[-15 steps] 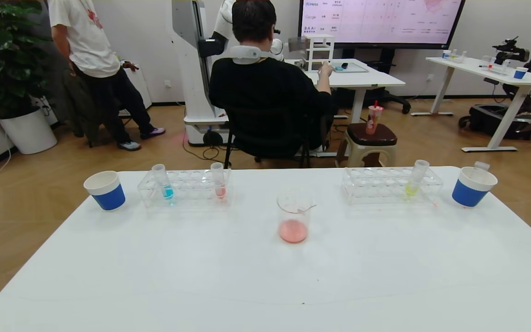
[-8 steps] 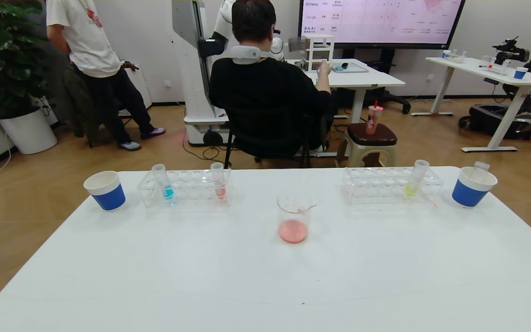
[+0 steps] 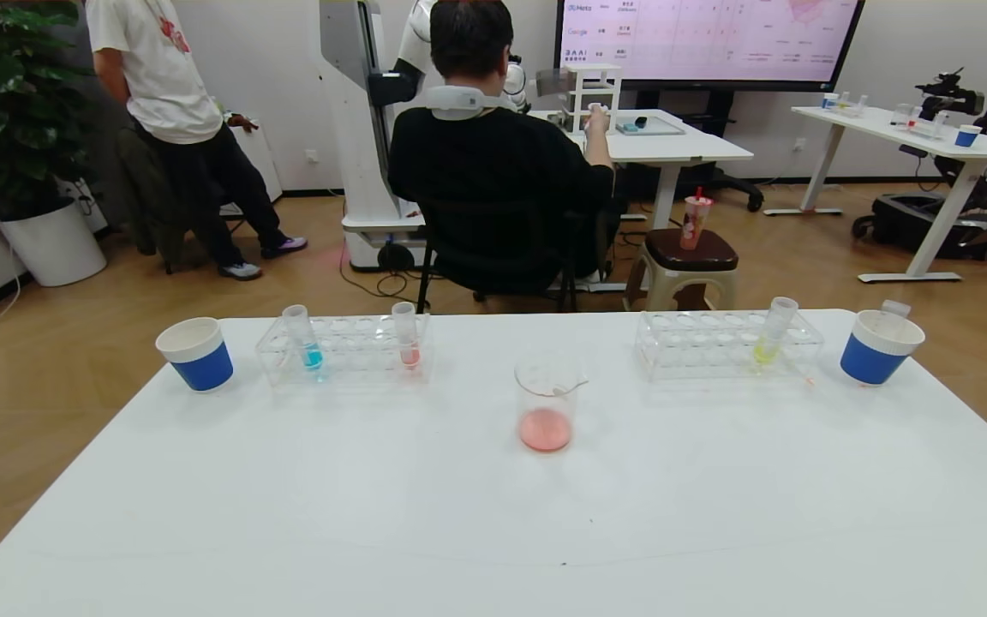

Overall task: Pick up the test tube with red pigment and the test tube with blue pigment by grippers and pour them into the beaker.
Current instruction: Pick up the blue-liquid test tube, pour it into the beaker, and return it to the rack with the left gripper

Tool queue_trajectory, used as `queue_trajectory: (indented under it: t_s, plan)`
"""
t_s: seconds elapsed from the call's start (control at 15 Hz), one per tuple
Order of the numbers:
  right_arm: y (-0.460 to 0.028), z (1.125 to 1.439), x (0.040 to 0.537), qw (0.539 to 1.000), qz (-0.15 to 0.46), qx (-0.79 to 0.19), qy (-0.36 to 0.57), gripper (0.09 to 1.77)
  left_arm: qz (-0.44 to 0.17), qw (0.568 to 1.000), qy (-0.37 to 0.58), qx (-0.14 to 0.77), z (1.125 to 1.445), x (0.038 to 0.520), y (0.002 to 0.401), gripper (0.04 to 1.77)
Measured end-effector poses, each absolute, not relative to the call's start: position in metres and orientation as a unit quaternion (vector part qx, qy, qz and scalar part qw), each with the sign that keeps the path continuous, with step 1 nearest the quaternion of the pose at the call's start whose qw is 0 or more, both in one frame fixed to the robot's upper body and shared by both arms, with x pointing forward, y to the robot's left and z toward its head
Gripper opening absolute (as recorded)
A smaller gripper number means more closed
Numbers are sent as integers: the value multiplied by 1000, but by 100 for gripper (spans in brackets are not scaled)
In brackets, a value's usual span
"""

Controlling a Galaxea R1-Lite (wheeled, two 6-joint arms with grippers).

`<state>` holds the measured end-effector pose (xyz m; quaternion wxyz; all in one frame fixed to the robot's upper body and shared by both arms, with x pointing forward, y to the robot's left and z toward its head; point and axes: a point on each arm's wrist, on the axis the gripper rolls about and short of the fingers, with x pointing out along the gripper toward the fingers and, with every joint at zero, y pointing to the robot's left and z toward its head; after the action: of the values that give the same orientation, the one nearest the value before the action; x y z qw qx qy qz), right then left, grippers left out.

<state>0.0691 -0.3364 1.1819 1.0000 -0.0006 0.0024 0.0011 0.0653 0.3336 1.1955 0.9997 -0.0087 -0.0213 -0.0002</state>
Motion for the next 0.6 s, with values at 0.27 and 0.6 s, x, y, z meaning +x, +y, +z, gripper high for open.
queue_trajectory:
  t_s: [0.27, 0.6]
  plan:
    - [-336, 1182, 69, 1000, 1, -1, 3, 174, -5, 998, -62, -14, 1267, 61, 334, 175]
    - [-336, 1182, 69, 1000, 1, -1, 3, 174, -14, 997, -71, -19, 1352, 117, 333, 175]
